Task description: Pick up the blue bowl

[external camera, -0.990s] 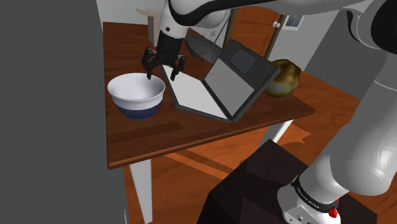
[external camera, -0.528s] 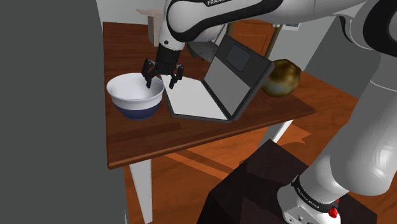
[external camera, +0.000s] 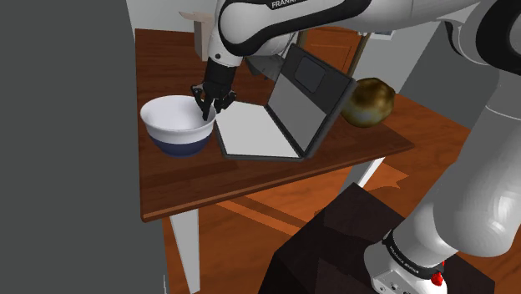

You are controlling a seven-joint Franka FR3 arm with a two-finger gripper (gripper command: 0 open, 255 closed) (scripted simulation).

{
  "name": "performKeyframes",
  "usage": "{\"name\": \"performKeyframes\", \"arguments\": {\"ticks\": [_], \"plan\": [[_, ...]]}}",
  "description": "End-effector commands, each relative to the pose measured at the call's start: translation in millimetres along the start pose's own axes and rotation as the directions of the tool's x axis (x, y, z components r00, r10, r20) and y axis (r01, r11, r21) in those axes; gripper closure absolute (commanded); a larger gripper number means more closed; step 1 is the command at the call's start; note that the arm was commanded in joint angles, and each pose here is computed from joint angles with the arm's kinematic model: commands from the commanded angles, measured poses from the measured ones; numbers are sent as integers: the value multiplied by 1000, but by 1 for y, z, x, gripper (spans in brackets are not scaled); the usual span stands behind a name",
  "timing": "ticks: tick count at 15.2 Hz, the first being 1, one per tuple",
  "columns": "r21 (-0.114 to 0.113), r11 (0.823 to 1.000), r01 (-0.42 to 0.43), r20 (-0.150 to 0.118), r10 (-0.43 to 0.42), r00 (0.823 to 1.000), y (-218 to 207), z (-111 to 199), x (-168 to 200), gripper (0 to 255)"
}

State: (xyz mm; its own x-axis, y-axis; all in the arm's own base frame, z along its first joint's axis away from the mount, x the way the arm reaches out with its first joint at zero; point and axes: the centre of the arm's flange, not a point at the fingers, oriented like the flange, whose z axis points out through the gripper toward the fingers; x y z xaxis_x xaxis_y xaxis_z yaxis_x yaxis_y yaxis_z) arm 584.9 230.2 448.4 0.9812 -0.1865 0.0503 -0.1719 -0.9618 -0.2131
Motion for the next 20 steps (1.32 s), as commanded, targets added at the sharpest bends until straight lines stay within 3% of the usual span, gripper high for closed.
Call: {"name": "performKeyframes", "arguments": {"ticks": [1,20], "plan": [[-2,1000,-1,2,1,1000,1,1,0,255],[-2,1000,-1,2,1,1000,-16,-77,4,255]]}}
